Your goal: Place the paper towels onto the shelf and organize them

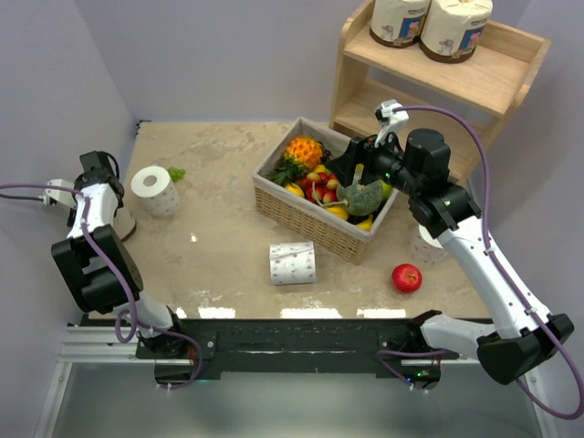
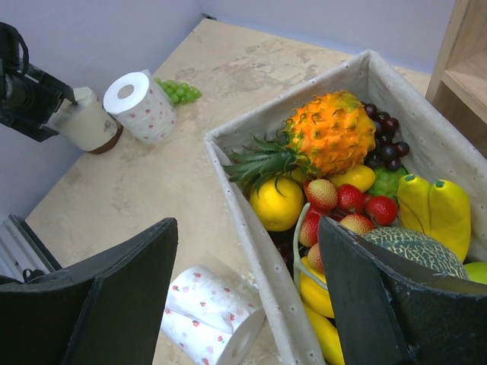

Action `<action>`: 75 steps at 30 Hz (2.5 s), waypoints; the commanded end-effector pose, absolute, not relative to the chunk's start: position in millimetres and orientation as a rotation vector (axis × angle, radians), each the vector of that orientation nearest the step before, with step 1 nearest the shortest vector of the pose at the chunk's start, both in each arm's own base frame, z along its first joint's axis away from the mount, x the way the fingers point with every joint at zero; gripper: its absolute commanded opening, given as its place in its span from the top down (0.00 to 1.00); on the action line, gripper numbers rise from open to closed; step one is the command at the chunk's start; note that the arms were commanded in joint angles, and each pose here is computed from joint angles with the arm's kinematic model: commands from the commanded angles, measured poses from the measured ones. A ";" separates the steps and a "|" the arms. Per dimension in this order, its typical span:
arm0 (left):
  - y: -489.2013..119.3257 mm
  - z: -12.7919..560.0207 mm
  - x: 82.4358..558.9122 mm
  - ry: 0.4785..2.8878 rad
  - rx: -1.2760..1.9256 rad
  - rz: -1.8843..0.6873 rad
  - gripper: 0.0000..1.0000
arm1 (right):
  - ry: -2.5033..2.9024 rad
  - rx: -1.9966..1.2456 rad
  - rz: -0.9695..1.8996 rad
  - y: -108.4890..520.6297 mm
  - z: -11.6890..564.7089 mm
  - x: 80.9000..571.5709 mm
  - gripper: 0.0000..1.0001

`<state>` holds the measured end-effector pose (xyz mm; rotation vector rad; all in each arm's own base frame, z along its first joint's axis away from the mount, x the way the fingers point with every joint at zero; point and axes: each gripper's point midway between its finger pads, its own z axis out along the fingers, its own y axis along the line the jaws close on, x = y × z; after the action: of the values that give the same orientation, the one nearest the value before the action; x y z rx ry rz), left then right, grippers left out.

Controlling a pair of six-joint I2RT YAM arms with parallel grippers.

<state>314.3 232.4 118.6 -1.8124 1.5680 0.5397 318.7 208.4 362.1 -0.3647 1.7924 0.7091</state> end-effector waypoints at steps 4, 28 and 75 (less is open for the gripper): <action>237.1 158.2 310.9 1.500 -1.723 0.583 0.17 | 1.744 -0.380 0.701 207.4 377.0 315.9 0.22; 236.2 104.9 303.1 1.610 -1.778 0.699 0.24 | 1.739 -0.392 0.694 207.0 382.1 315.8 0.21; 159.7 179.4 342.4 2.087 -0.805 0.510 0.36 | 1.689 -0.399 0.730 203.0 400.0 295.8 0.20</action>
<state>322.0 159.0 164.9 -1.0359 2.0509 0.5214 303.2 200.8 379.1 -0.3812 1.7428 0.7022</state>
